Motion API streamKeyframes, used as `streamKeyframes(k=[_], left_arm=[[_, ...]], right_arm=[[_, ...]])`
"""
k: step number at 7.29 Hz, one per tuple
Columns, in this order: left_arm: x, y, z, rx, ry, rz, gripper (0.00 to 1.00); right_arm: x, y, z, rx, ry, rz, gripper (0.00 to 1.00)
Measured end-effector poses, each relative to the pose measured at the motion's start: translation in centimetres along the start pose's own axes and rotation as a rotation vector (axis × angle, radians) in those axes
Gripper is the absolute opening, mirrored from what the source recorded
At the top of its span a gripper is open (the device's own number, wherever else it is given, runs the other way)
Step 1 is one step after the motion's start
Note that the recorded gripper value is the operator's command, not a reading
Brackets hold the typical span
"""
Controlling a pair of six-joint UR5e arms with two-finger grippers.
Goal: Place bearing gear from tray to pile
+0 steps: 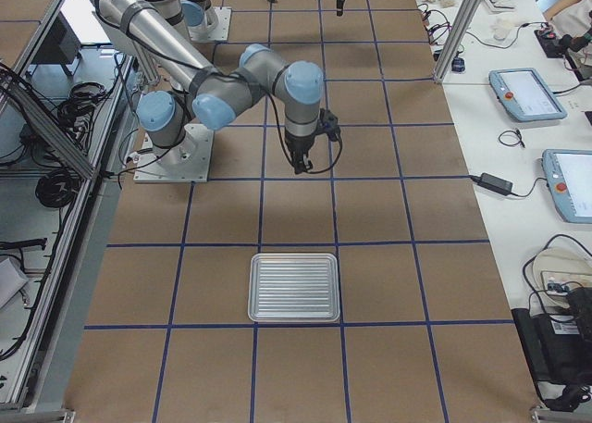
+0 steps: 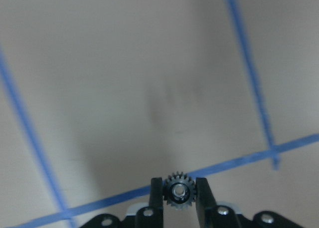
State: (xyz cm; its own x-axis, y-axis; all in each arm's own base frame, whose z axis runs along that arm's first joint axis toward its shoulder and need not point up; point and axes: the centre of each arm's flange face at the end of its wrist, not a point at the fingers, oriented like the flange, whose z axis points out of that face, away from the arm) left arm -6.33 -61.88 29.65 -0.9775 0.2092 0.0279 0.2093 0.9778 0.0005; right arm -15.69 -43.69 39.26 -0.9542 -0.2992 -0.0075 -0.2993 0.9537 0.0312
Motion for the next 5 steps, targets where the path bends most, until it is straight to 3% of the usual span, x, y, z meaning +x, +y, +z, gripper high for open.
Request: streamKeyframes(k=[3,5], left_arm=[[-19.3,8.7,1.8,-0.114,-0.029,-0.037,0.0],[-28.3,15.0,2.9,-0.167,-0.017,-0.077,0.0]], right_arm=[[-19.8,-6.5,0.2,0.016,0.011,0.225,0.17],[-31.4,-12.9,4.6,0.096,-0.001,0.343,0.18]])
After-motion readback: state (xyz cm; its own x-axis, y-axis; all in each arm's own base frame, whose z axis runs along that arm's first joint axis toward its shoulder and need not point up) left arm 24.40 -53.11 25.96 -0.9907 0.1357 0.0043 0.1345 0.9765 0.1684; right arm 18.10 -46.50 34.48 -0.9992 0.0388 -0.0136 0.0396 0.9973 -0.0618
